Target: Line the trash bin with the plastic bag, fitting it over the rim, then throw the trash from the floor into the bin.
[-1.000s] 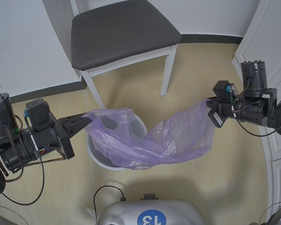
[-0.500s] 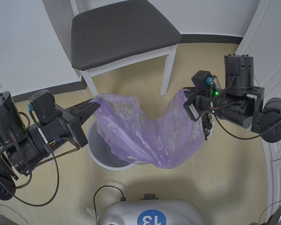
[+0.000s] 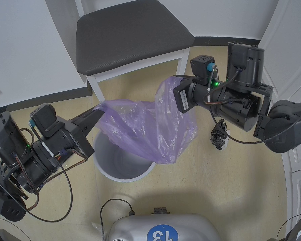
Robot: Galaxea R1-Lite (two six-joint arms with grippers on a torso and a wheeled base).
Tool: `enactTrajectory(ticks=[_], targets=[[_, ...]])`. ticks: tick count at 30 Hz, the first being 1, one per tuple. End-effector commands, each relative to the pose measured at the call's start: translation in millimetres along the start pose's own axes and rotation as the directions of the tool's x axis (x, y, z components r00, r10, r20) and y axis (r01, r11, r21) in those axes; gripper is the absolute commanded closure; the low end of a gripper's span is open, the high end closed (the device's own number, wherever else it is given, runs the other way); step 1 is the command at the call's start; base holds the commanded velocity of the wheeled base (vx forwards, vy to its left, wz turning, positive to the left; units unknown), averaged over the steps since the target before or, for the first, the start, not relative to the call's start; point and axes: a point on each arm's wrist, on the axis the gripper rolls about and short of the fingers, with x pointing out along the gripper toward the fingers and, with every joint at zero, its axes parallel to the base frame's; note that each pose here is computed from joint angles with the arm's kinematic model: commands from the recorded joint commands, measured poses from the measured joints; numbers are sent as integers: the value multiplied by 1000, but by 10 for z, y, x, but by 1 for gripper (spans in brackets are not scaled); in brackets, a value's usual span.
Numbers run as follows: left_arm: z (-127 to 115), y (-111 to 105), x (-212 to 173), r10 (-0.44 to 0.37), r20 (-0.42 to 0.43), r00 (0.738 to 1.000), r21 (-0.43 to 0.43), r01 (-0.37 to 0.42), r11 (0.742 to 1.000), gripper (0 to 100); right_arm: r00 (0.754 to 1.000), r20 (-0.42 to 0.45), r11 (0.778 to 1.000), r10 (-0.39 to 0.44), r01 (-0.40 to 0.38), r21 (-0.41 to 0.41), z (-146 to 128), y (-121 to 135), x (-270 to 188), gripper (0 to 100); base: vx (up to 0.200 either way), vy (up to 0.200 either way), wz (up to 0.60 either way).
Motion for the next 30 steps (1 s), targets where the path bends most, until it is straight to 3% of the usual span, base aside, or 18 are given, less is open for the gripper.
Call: enactTrajectory(ticks=[1, 8, 17, 24, 30], targets=[[-24, 61, 8, 20, 2, 1000, 0, -20, 1000, 100, 1000, -1, 1000, -14, 14, 2, 3, -16, 34, 100, 0, 0, 0], [-34, 56, -49, 25, -3, 1000, 1, -25, 1000, 100, 988, -24, 988, -150, 150, 18, -102, 64, 159, 100, 0, 0, 0], [-18, 35, -158, 25, -7, 1000, 10, -25, 1000, 100, 996, -28, 993, -89, 91, 82, -100, 295, 210, 100, 0, 0, 0], [-107, 37, -163, 26, -62, 998, 2, -26, 1000, 100, 997, -79, 998, 2, 3, 62, -155, 610, 145, 100, 0, 0, 0], [-186, 88, -127, 39, -111, 993, -4, -39, 999, 100, 989, -146, 999, 20, -15, 37, -306, 691, 211, 100, 0, 0, 0]])
